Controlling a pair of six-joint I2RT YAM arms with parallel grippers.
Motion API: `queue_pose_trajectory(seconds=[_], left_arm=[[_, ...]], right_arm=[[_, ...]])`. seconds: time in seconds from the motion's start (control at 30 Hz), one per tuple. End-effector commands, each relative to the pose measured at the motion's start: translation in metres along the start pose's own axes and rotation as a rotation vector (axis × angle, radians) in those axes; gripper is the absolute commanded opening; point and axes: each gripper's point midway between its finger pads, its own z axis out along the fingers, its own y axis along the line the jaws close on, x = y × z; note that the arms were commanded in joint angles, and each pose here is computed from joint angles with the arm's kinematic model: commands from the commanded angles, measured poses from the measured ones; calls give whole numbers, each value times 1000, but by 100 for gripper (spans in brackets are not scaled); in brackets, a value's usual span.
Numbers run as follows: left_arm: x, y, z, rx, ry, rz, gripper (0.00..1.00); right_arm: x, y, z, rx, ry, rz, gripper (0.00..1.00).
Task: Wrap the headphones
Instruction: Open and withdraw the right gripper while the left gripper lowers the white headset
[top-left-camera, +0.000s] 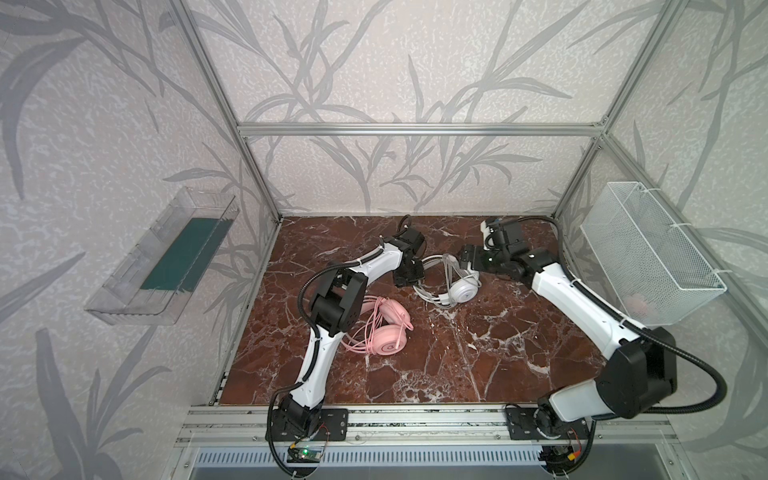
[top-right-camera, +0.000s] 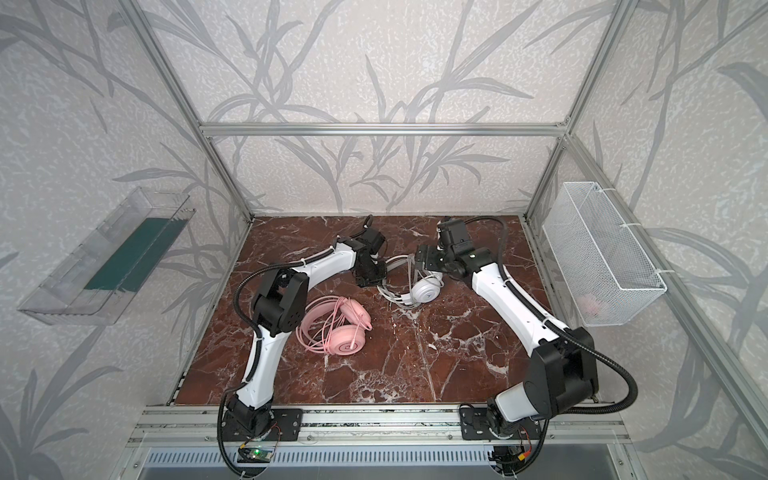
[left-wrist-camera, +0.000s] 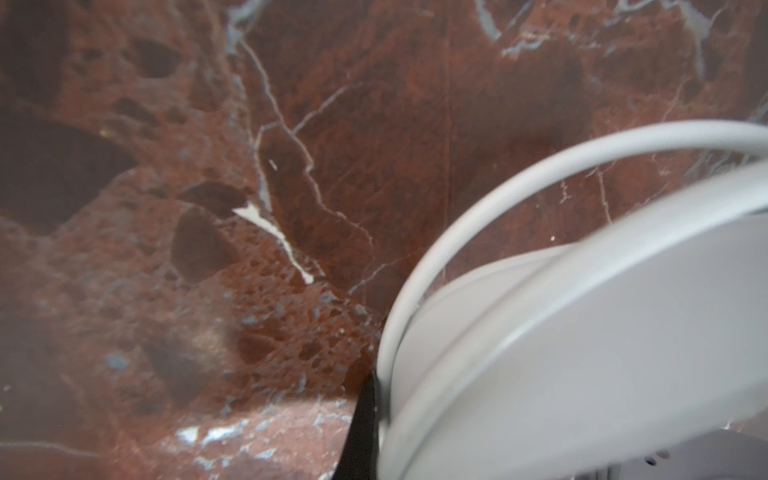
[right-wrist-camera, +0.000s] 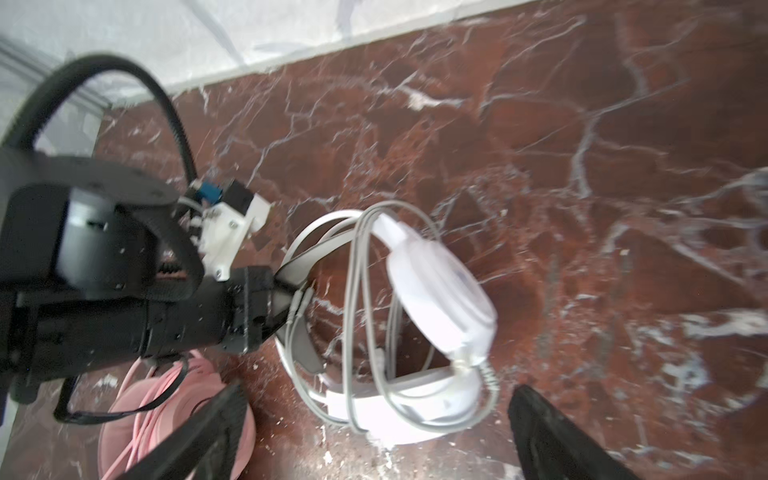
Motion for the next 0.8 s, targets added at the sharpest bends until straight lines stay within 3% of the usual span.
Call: queue_pose_trajectory(seconds=[0.0,0.27,0.43,0.77], left_arm=[[15,-12,-9,31,61,17,0],[24,-26,-2,21,130,72,0],[33,-37,-2,-8,155,120,0],[59,-46,-8,-55,138,110,2]], right_arm=[[-4,-31,-14,67,-31,-10,99],[-10,-68,-34,120,-88,16,99],[-13,-75,-39,125,-116,23,99],[-20,-77,-47,100,-178,1,99]])
